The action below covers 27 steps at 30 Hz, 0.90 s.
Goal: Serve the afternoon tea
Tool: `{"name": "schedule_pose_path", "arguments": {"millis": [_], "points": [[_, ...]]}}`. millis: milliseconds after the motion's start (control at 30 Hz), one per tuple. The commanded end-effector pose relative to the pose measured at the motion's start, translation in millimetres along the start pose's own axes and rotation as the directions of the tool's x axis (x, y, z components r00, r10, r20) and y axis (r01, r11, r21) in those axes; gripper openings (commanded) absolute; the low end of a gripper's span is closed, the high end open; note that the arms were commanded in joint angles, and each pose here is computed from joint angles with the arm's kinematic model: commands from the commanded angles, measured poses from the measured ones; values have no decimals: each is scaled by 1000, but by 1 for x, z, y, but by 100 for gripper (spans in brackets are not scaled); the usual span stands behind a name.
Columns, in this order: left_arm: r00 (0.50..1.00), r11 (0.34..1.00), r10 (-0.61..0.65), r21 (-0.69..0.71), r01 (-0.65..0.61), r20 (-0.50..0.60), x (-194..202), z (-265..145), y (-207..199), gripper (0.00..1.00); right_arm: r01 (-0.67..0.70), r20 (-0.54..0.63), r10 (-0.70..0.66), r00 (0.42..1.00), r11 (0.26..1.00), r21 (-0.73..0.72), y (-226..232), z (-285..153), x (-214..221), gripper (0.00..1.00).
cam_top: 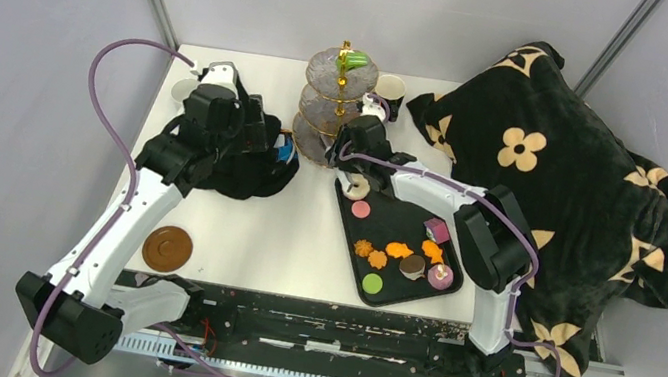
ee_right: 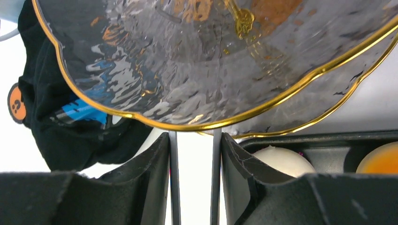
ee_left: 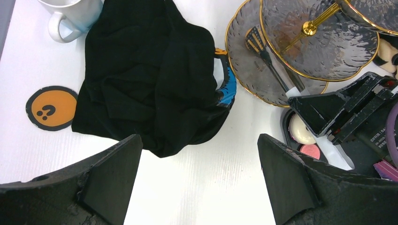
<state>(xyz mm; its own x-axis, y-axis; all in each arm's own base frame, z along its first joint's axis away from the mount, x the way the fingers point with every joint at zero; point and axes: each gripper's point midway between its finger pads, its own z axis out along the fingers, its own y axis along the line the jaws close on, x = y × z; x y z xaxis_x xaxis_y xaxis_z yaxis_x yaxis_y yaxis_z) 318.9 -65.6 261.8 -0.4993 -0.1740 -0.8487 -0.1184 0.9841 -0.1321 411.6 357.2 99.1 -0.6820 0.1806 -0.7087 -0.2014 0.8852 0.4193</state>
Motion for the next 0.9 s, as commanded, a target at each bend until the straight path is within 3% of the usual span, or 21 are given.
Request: {"name": "schedule_pose_path", "arguments": {"millis": [0, 200, 400, 867], "points": [[998, 1000, 26, -9, -25, 63, -20, 1, 1, 100, -23, 161, 27, 987, 999, -29, 22, 6, -42, 30], [998, 999, 33, -15, -32, 60, -19, 3, 1, 100, 4, 146, -4, 989, 1000, -1, 22, 15, -37, 48], [998, 999, 33, -11, -32, 60, -18, 2, 1, 100, 13, 120, -12, 993, 1000, -5, 24, 12, -31, 55], [997, 1000, 17, 8, -17, 73, -19, -7, 1, 100, 52, 77, -50, 996, 998, -26, 31, -24, -17, 52]]}}
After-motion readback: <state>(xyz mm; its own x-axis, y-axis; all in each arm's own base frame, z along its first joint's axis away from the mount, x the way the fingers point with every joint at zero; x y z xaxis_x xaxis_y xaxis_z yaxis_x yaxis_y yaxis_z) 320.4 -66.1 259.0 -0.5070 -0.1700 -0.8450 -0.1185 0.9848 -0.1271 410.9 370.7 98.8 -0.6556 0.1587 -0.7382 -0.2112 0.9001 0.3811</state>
